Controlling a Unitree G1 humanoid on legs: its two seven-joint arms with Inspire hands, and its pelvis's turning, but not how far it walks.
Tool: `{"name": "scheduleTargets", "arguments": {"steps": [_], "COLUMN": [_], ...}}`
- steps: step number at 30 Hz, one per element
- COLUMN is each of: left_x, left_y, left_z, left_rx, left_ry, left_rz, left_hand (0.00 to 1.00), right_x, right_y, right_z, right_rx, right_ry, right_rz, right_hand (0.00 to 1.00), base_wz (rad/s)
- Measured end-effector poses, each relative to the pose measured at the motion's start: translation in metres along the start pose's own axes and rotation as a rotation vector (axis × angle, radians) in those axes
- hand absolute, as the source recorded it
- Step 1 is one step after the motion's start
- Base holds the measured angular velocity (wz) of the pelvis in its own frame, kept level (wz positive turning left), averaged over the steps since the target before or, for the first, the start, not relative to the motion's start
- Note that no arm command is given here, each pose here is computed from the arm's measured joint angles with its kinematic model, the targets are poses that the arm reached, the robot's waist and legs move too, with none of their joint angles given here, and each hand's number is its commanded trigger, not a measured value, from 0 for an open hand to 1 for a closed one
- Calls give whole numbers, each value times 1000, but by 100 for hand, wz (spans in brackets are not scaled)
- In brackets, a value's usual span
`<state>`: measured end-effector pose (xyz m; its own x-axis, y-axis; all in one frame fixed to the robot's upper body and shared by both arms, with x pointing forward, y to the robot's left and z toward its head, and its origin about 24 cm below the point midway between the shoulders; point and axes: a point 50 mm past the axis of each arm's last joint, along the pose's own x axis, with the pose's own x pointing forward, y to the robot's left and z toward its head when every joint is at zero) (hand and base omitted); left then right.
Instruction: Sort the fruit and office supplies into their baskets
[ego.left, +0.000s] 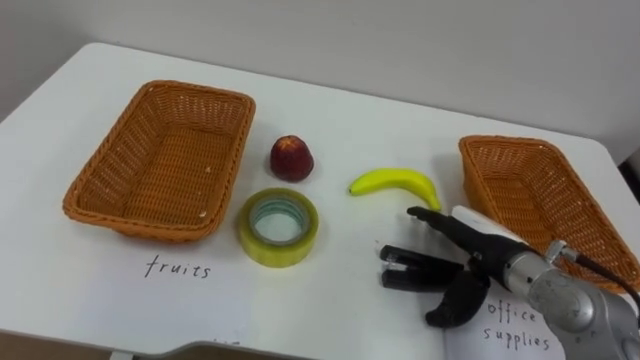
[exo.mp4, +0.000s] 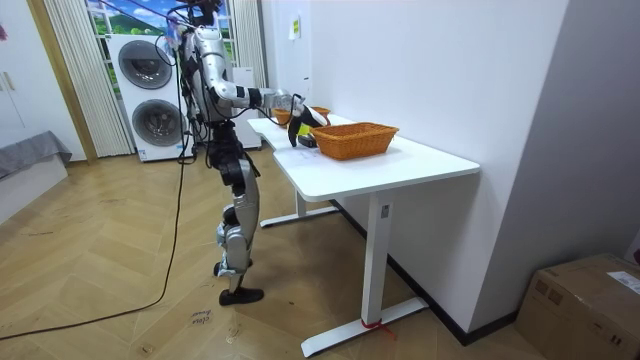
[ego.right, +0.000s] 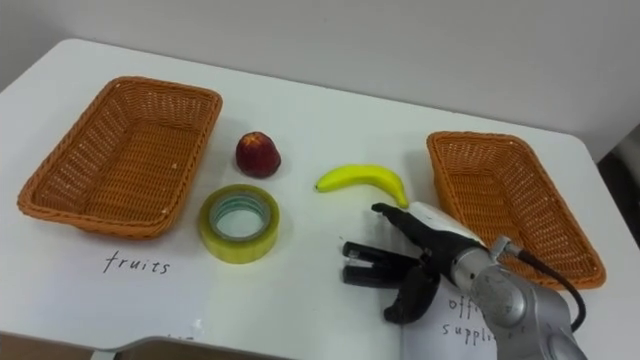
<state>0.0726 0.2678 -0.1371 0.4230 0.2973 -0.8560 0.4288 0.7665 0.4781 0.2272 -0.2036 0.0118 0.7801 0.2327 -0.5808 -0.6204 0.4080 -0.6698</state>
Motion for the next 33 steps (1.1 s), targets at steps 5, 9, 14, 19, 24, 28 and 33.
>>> {"name": "scheduleTargets", "arguments": {"steps": [5,9,14,19,24,28,33], "left_x": [0,0,1,1,1,1,1], "left_y": [-4,-4,-3,-4,-5,-7,-7], "left_z": [3,4,6,4,0,1,-1], "left_rx": [23,26,34,80,88,109,121], "left_ry": [-6,-10,-14,4,50,67,90], "left_rz": [-15,-19,-25,-39,-44,-43,-38], "left_hand": [0,0,0,0,0,0,0], "right_x": [3,6,7,8,8,11,15], "right_y": [-1,2,5,6,7,5,4], "right_z": [4,10,10,11,7,6,6], "right_rx": [-12,-31,-50,-89,-91,-87,-73], "right_ry": [1,-17,-1,35,82,106,122], "right_rz": [26,62,99,135,154,152,159], "right_hand": [0,0,0,0,0,0,0], "base_wz": [0,0,1,5,11,9,-1]}}
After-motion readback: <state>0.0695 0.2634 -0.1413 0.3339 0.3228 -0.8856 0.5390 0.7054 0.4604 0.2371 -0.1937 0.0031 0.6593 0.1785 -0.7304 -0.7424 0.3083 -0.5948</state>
